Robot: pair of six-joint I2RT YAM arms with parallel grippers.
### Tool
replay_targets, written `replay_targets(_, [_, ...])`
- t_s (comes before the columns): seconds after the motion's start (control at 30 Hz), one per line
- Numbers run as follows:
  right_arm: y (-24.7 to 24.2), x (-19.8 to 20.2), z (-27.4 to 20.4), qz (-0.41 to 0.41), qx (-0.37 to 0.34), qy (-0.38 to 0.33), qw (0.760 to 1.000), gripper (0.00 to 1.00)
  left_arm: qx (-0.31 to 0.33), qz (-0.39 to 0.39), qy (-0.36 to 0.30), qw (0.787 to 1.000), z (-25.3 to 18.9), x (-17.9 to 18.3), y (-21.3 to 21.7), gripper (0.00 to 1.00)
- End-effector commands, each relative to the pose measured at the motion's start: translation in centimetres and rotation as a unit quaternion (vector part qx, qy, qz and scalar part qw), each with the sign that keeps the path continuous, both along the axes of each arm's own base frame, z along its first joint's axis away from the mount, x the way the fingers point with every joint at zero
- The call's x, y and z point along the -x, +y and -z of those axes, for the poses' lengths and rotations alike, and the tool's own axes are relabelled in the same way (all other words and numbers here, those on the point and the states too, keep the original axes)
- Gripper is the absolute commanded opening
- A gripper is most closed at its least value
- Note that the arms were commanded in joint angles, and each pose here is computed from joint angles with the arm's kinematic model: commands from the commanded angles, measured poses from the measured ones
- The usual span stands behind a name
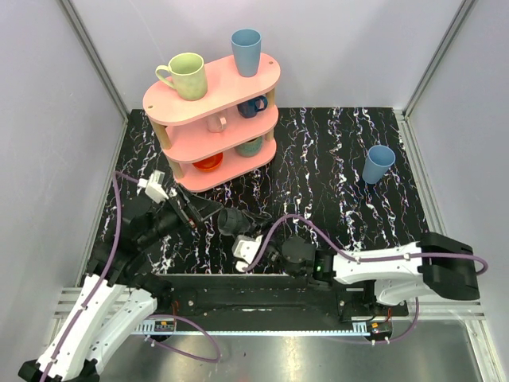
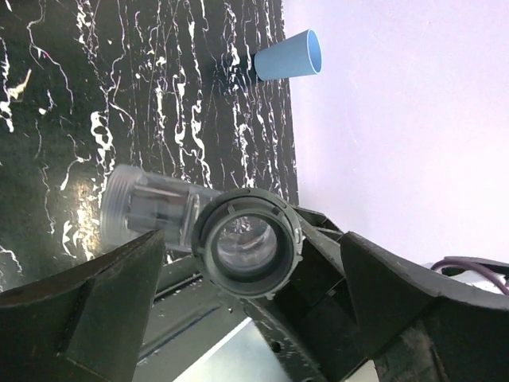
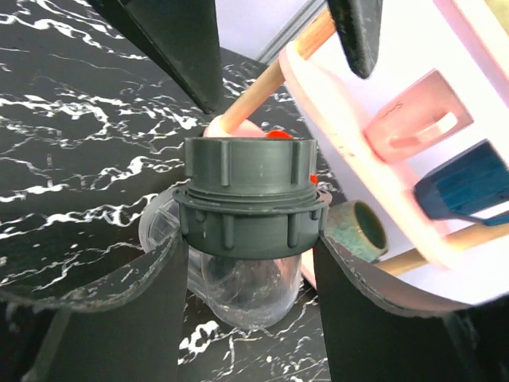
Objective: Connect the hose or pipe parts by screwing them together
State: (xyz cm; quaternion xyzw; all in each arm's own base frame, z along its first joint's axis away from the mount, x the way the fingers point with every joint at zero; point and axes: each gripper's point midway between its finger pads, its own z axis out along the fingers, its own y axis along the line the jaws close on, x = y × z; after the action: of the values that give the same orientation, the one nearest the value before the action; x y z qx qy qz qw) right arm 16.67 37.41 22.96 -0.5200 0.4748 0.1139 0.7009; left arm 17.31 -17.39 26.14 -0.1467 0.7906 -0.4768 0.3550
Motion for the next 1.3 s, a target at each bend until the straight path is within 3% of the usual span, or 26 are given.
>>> replay_targets(0.0, [-0.6, -1.4, -3.9, 0.084, -0.041, -0.088, 0.992, 0.00, 0.042, -0.010, 0.035, 0.998, -0.5, 0.2, -0.3, 0.97])
replay_targets(0.37, [1.4, -0.7, -3.8, 0.099, -0.051, -0.104, 0.988, 0.00, 0.039, -0.010, 0.093, 0.995, 3.1, 0.2, -0.8, 0.94])
replay_targets(0.63, [1.7, -0.4, -3.4, 0.093, -0.052, -0.095, 0.990, 0.00, 0.045, -0.007, 0.087, 0.995, 3.0, -0.1, -1.0, 0.86])
replay_targets(0.73, [1.6, -0.2, -3.4, 0.087, -0.058, -0.087, 0.991, 0.00, 0.052, 0.007, 0.080, 0.995, 2.8, 0.0, -1.4, 0.77])
replay_targets(0.87, [1.8, -0.2, -3.2, 0.082, -0.052, -0.070, 0.993, 0.00, 0.065, 0.023, 0.061, 0.996, 2.6, 0.2, -1.8, 0.51])
replay_targets(0.9, [1.9, -0.1, -3.1, 0.077, -0.057, -0.060, 0.994, 0.00, 0.067, 0.024, 0.053, 0.996, 2.5, 0.0, -1.9, 0.39])
replay_targets(0.93, [2.1, 0.1, -3.0, 0.070, -0.057, -0.056, 0.994, 0.00, 0.061, 0.032, 0.048, 0.996, 3.0, 0.1, -2.0, 0.33])
replay_targets(1.1, [2.1, -0.8, -2.5, 0.042, -0.080, 0.027, 0.996, 0.00, 0.053, 0.084, -0.020, 0.995, 3.0, 0.2, -2.9, 0.01])
replay_targets(1.27, [1.9, -0.2, -2.0, -0.053, -0.093, 0.137, 0.985, 0.00, 0.036, 0.155, -0.147, 0.976, 3.0, 0.7, -3.9, 0.00])
